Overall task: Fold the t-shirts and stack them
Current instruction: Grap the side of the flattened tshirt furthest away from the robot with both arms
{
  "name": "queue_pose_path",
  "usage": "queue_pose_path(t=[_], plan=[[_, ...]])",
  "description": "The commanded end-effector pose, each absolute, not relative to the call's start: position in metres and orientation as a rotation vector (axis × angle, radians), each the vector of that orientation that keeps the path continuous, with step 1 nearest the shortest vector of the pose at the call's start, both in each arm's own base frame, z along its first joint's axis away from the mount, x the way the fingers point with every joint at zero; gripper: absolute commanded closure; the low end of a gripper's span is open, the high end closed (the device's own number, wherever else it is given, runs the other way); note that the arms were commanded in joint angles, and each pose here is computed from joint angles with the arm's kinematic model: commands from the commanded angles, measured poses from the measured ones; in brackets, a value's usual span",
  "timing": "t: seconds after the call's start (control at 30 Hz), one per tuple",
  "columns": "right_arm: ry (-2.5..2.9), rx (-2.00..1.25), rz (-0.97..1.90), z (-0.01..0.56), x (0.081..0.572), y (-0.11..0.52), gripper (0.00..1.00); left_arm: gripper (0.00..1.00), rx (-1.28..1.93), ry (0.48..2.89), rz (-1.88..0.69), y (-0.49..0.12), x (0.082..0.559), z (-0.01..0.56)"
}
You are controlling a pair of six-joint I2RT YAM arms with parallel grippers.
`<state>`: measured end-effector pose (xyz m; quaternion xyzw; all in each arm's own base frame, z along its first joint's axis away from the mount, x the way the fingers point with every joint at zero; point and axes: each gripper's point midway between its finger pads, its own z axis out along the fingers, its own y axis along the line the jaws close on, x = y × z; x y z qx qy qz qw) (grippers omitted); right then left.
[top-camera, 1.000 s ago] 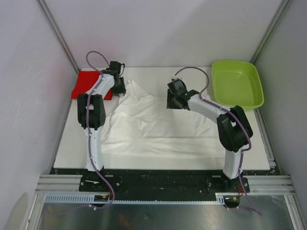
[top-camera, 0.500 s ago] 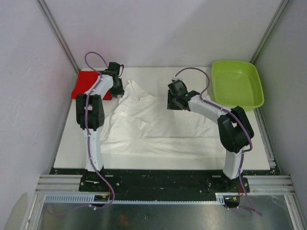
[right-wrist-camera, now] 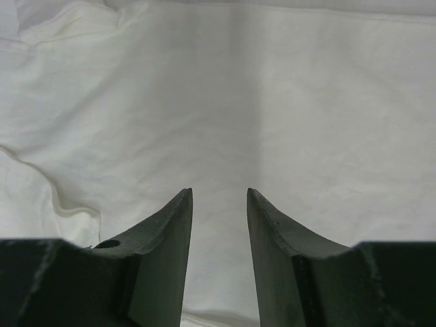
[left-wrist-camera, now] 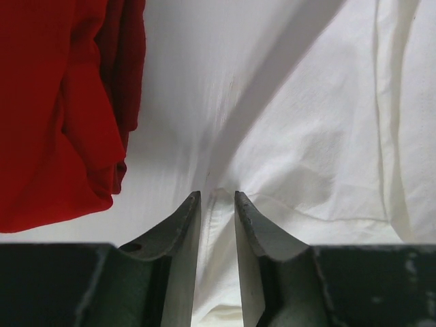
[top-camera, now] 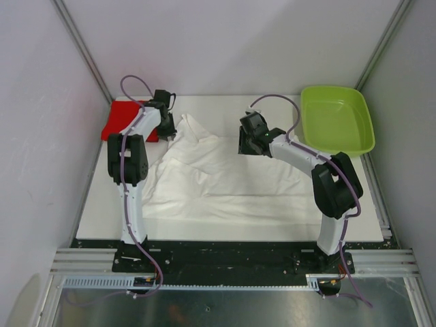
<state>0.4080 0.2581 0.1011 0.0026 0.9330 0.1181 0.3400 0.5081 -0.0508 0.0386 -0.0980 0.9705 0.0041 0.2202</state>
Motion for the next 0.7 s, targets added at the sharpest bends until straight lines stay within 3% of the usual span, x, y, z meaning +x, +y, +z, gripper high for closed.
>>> queue_pose_path(t=[0.0, 0.13, 0.33, 0.67], plan=[[2.383, 0.024, 0.315, 0.121, 0.410, 0.252, 0.58, 0.70, -0.285, 2.638, -0.012, -0.051, 0.513, 0.058], [2.381, 0.030, 0.315, 0.122, 0.411, 0.250, 0.58, 0.77, -0.283, 2.632, -0.015, -0.050, 0.518, 0.058], [2.381, 0.040, 0.309, 0.123, 0.415, 0.244, 0.58, 0.98, -0.262, 2.610, 0.003, -0.046, 0.527, 0.063], [2.380, 0.059, 0.301, 0.123, 0.420, 0.234, 0.58, 1.00, -0.223, 2.531, 0.073, -0.036, 0.548, 0.087]])
